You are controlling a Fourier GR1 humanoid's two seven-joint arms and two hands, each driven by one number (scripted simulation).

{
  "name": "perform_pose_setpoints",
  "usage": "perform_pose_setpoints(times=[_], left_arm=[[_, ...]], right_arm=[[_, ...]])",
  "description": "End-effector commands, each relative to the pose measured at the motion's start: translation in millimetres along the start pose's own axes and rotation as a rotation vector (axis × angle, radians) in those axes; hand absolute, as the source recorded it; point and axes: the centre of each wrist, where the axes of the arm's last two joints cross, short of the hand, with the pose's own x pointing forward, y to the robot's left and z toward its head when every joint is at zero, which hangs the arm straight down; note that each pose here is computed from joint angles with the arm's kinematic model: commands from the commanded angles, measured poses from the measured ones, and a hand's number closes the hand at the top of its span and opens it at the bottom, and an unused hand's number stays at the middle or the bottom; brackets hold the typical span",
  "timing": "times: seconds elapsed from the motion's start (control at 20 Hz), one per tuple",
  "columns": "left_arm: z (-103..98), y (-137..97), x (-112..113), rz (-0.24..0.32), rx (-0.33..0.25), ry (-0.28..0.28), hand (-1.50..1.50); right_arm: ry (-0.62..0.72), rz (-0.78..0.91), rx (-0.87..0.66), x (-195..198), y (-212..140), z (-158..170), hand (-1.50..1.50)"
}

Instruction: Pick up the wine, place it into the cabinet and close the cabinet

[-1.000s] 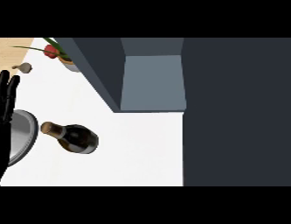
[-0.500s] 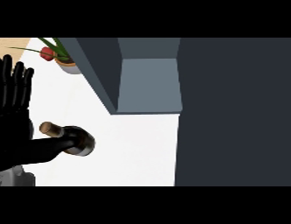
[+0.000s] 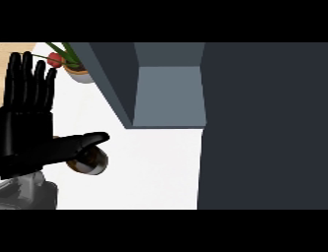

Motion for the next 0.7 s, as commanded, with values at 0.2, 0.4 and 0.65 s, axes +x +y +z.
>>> perform_pose_setpoints(times=[0.2, 0.4, 0.65], left_arm=[[0.0, -6.3, -0.8, -0.003, -0.001, 0.015, -1.5], [8.2, -24.0, 2.2, -0.001, 0.013, 0.016, -1.5], [0.5, 0.0, 11.6, -0.014, 0.005, 0.006, -1.5]], right_arm=[[0.017, -0.012, -0.009, 7.0, 3.4, -10.3, -1.5], [0.015, -0.004, 0.01, 21.0, 12.1, 6.1, -1.5], [0.019, 0.007, 0.017, 28.2, -1.8, -8.3, -1.5]])
